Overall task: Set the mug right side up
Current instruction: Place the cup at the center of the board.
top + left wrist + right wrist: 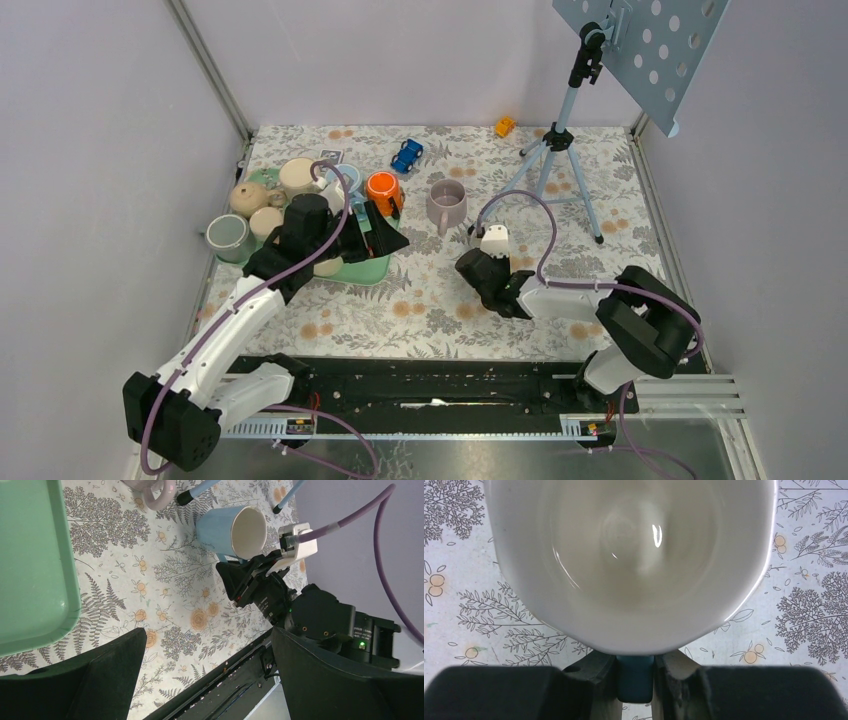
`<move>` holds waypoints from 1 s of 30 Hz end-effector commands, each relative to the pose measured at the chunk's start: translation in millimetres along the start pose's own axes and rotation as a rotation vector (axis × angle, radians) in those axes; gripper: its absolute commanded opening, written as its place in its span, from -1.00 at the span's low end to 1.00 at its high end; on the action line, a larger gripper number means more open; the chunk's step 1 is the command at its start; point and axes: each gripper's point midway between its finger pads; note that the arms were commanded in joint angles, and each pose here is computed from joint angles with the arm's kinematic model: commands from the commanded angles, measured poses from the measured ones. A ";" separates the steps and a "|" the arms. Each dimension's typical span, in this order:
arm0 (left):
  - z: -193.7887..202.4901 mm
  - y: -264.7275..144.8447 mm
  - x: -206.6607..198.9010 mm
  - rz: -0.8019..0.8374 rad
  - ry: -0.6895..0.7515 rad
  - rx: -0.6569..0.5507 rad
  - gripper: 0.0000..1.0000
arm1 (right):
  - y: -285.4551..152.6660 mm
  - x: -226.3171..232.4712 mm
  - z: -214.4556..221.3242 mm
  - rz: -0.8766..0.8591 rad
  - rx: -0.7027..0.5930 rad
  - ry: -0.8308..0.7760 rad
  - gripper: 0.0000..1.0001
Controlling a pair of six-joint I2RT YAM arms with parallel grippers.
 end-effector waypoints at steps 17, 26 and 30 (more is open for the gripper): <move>0.0 2.3 -1.3 0.019 0.024 -0.004 0.98 | 1.2 3.5 -43.8 0.023 0.085 0.086 -1.00; -0.1 1.4 -1.8 0.019 0.023 -0.004 0.98 | 8.6 -24.2 -41.1 0.106 0.085 0.094 -1.00; 0.7 1.7 -1.7 0.019 0.022 -0.002 0.98 | 13.7 -37.3 -38.1 0.122 0.084 0.118 -1.00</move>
Point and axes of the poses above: each gripper's point midway between its finger pads, its own y axis out along the fingers, its own x axis along the line the jaws close on, z = x × y, and after that the axes turned 9 degrees about y, right-handed
